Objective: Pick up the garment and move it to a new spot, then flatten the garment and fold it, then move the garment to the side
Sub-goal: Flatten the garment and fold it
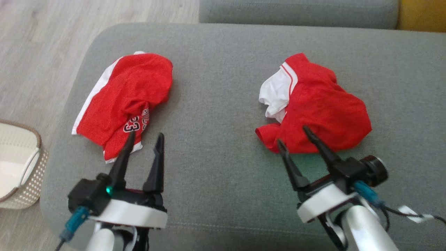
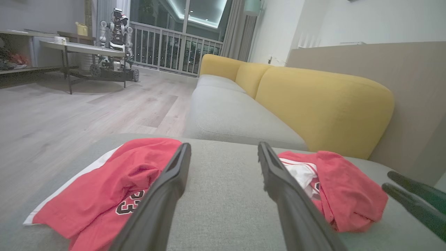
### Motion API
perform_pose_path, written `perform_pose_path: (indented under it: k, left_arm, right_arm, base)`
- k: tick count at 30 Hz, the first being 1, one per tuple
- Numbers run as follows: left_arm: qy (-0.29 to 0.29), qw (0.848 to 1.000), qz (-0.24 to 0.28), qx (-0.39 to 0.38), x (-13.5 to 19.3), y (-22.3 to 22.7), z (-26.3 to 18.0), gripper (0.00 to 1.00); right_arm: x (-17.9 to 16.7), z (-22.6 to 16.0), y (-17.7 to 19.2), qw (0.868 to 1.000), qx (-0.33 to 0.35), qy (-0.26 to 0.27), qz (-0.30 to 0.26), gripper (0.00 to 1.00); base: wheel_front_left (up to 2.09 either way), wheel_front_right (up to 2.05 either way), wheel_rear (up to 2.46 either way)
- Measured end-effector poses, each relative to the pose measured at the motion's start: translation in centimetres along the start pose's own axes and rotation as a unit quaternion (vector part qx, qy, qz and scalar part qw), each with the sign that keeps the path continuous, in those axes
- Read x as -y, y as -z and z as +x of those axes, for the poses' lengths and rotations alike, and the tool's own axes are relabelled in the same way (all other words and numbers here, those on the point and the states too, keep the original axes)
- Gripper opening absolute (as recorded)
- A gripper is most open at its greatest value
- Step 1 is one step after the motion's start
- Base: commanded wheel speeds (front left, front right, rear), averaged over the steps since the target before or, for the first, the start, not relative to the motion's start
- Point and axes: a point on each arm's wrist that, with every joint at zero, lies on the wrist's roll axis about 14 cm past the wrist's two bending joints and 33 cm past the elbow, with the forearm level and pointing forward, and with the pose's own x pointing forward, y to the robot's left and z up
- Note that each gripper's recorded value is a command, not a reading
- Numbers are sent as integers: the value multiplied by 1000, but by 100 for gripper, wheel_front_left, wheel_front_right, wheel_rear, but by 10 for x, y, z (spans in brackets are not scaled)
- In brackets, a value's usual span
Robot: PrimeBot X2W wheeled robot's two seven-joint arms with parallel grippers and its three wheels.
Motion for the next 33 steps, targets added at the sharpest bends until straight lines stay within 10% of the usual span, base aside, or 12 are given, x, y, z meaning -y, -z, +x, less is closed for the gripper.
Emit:
perform_pose_path:
  k: [24, 25, 26, 33]
  left_arm:
    - [-35, 999, -29, -15, -15, 12, 20, 100]
    - [-36, 999, -29, -16, -15, 12, 21, 100]
    - [-36, 999, -29, -16, -15, 12, 22, 100]
    - [-41, 999, -27, -14, -17, 10, 19, 100]
  right_arm:
    - [-20, 49, 115, 972, -183, -102, -105, 100]
    - [-18, 49, 119, 970, -190, -102, -110, 90]
    - [-15, 50, 123, 969, -196, -99, -111, 4]
    - [-11, 61, 104, 977, -163, -88, -107, 0]
  base:
    - [0, 0, 0]
    - [0, 0, 0]
    - [0, 0, 0]
    - [0, 0, 0]
